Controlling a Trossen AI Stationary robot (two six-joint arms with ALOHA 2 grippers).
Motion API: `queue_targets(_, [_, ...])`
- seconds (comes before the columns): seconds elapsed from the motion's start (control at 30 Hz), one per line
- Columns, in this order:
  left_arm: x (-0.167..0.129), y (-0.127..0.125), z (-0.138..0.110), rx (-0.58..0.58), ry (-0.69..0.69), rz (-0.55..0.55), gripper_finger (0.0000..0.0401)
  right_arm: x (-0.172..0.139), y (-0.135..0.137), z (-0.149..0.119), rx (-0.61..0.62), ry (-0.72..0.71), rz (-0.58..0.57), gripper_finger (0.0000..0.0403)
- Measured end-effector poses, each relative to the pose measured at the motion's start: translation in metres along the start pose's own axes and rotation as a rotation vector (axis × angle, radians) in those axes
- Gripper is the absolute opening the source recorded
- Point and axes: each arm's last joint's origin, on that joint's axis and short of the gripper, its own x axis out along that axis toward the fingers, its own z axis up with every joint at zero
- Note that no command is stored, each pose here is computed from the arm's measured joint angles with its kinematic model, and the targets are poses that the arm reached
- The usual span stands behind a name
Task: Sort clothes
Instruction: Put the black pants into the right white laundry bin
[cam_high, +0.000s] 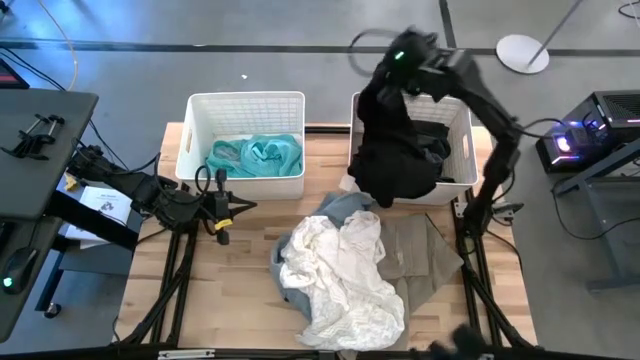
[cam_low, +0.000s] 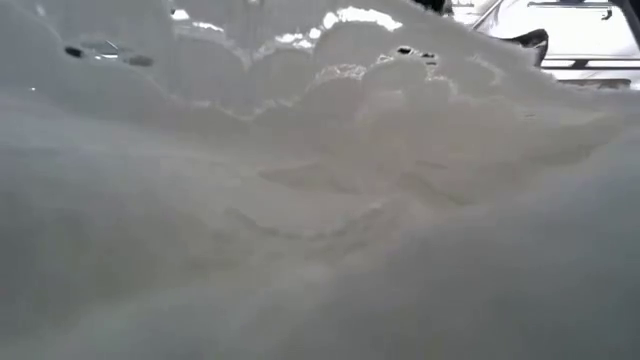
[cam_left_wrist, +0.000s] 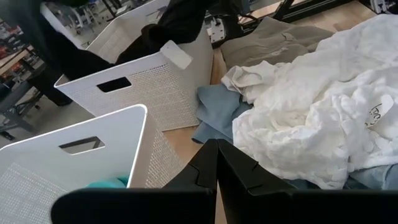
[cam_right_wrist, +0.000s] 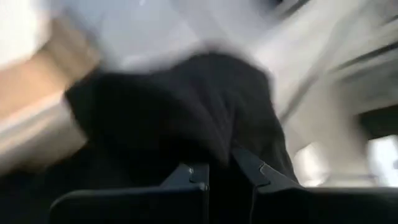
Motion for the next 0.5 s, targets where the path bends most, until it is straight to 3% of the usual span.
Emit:
queue_targets(0.07, [0.000, 0.000, 0.000, 0.001, 0.003, -0.001, 0.0000, 0.015, 0.018, -0.006, -0.022, 0.151, 0.163, 0.0012])
queue_targets(0.2, [0.000, 0.000, -0.001, -0.008, 0.006, -0.001, 0.0000, 0.043, 0.057, -0.007, -0.007, 0.217, 0.465, 0.0012])
queue_targets(0.27, [0.001, -0.001, -0.001, -0.019, 0.010, -0.002, 0.0000, 0.054, 0.074, -0.013, -0.046, 0.262, 0.562, 0.0012])
queue_targets(0.5, [0.001, -0.002, -0.003, -0.017, 0.025, -0.027, 0.0000, 0.116, 0.106, -0.073, -0.127, 0.658, 0.573, 0.0012])
